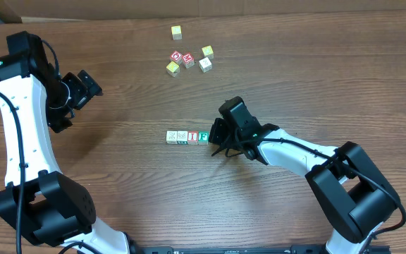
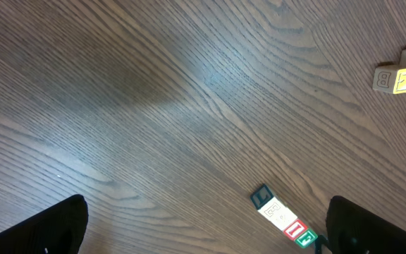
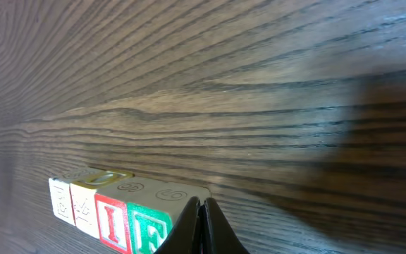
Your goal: Flip 5 blocks
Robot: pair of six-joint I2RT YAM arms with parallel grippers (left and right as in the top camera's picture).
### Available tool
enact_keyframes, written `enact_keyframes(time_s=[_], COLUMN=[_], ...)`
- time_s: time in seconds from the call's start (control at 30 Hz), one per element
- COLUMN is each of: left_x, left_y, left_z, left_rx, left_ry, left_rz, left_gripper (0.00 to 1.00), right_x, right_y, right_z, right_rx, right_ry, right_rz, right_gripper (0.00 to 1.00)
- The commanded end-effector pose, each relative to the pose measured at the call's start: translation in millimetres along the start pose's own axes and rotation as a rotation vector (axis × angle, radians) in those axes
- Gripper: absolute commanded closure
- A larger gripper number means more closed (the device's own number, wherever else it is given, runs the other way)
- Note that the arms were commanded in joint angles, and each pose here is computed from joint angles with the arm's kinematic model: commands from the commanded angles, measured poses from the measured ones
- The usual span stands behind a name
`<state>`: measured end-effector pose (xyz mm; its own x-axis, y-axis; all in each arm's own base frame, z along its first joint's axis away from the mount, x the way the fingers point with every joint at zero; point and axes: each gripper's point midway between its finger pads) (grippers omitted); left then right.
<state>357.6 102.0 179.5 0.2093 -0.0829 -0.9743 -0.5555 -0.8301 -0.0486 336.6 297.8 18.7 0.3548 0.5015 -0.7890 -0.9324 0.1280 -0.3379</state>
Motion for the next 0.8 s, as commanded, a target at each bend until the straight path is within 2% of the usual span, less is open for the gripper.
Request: enact_keyframes(time_s=[0.0, 0.5, 0.57, 0.63, 0.77], left_x=[-9, -9, -9, -9, -9], left_y=[-3, -3, -3, -3, -3], left_z=[-4, -4, -4, -4, -4], left_rx=[0.007, 0.007, 0.007, 0.006, 0.007], left_ry=[0.018, 0.018, 0.018, 0.018, 0.018], left_rz=[-0.028, -0.028, -0.028, -0.028, -0.028], left_gripper=[0.00, 0.00, 0.00, 0.00, 0.00], right_x=[3, 1, -8, -20, -66], right_y=[3, -10, -25, -47, -101], right_z=[6, -3, -1, 6, 19], right_rx=[-0.021, -0.043, -0.046, -0.125, -0.246], right_ry=[-0.007, 0.032, 0.034, 0.048, 0.134], right_rz=[-0.008, -0.048, -0.055, -0.061, -0.062], right_gripper=[0.96, 0.95, 0.95, 0.95, 0.84])
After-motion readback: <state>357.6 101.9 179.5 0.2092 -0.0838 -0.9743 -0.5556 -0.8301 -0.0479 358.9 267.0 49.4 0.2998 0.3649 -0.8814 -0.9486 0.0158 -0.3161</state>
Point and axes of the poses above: each gripper's point midway between its finger pads, its own x axis out along the fingers, its own z axis along the line the jaws close on, y = z × x, and after that the axes turned 11 degrees about -x, right-handed
